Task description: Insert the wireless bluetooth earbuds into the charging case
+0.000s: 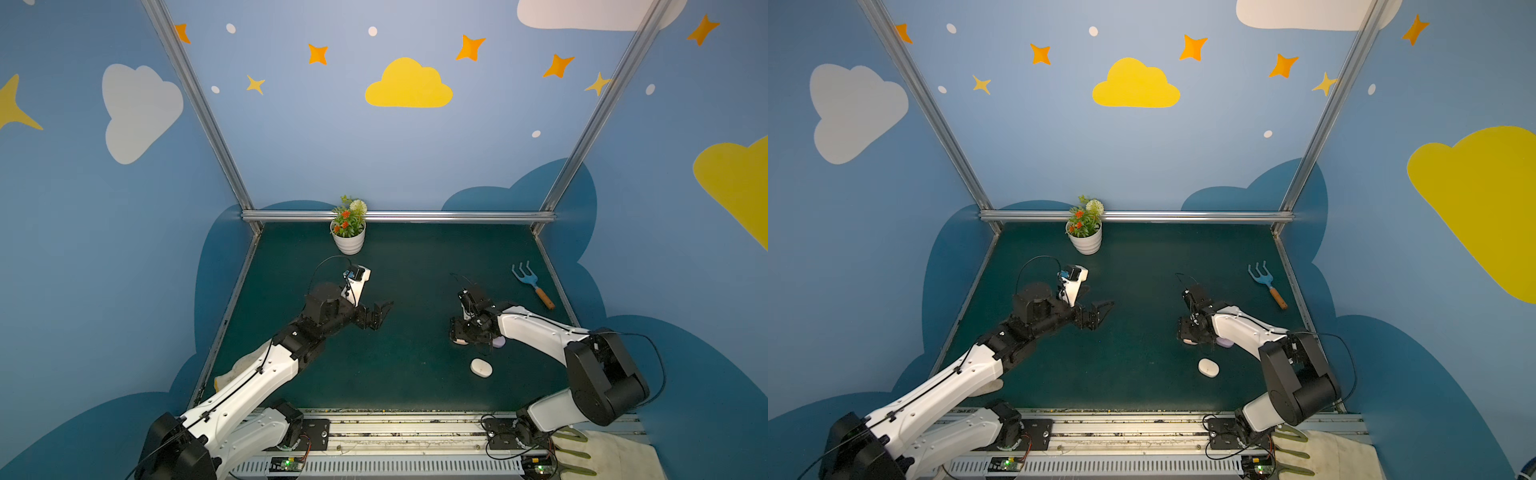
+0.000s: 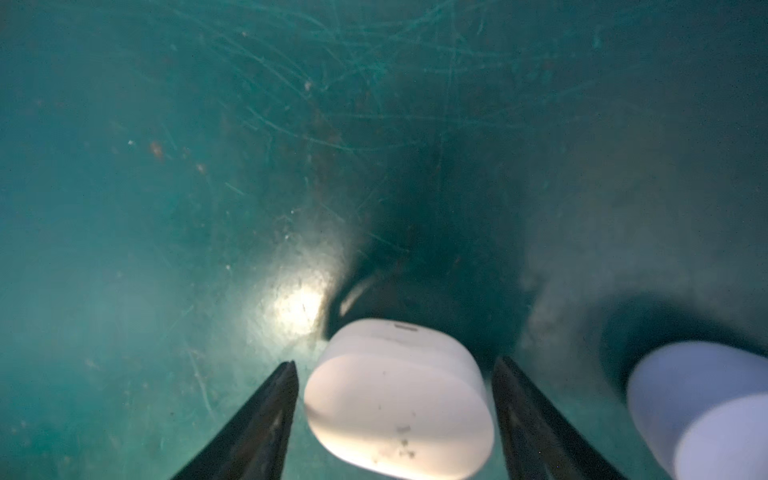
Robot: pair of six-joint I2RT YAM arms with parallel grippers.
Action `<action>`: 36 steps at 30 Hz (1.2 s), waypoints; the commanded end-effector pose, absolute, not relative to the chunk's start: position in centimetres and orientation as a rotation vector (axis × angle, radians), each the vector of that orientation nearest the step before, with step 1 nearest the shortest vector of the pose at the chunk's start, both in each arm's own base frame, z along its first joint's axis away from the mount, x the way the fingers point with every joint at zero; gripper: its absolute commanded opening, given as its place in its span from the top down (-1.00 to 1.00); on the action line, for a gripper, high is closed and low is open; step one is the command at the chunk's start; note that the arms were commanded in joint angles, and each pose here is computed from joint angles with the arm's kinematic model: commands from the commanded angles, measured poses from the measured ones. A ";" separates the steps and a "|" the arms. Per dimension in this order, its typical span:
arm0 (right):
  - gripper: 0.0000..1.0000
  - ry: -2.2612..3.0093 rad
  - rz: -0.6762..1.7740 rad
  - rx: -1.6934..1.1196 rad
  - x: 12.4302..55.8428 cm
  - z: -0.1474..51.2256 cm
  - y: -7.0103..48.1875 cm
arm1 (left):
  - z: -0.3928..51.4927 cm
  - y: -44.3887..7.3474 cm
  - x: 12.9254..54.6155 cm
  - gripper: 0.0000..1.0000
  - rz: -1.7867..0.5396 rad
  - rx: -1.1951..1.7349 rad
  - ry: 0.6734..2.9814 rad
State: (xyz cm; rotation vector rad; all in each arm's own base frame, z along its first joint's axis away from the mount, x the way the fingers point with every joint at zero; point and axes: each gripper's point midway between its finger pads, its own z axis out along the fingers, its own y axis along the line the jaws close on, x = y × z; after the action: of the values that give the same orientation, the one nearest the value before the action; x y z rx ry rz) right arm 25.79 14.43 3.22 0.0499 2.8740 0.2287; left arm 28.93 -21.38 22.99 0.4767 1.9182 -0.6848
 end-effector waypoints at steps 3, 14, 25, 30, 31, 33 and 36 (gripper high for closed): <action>-0.60 2.789 0.256 0.019 26.6 7.7 14.6 | 23.2 -19.6 29.5 -1.00 -0.666 0.394 1.930; -0.88 2.480 0.234 -0.111 29.4 15.3 13.5 | 21.9 -12.4 32.5 -1.00 -0.503 0.159 2.003; -0.93 2.256 0.050 -0.053 33.8 16.7 8.0 | 18.5 -6.8 34.4 -1.00 -0.334 0.007 2.039; -0.93 2.225 0.009 0.038 35.0 14.8 4.7 | 16.5 -4.3 35.5 -1.00 -0.274 -0.077 2.034; -0.93 2.213 0.006 0.044 35.2 14.6 4.3 | 16.4 -3.8 35.7 -1.00 -0.256 -0.093 2.021; -0.93 2.208 0.006 0.041 35.4 13.2 3.5 | 15.8 -3.1 36.1 -1.00 -0.227 -0.098 2.013; -0.93 2.177 0.016 0.043 36.0 12.1 2.7 | 14.5 -2.0 36.5 -1.00 -0.210 -0.134 2.007</action>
State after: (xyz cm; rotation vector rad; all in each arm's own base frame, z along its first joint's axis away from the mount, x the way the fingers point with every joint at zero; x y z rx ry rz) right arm 34.33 2.63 11.26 0.0795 2.2749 -0.0111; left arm 35.42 -3.10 13.52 -0.1185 2.0886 -0.2455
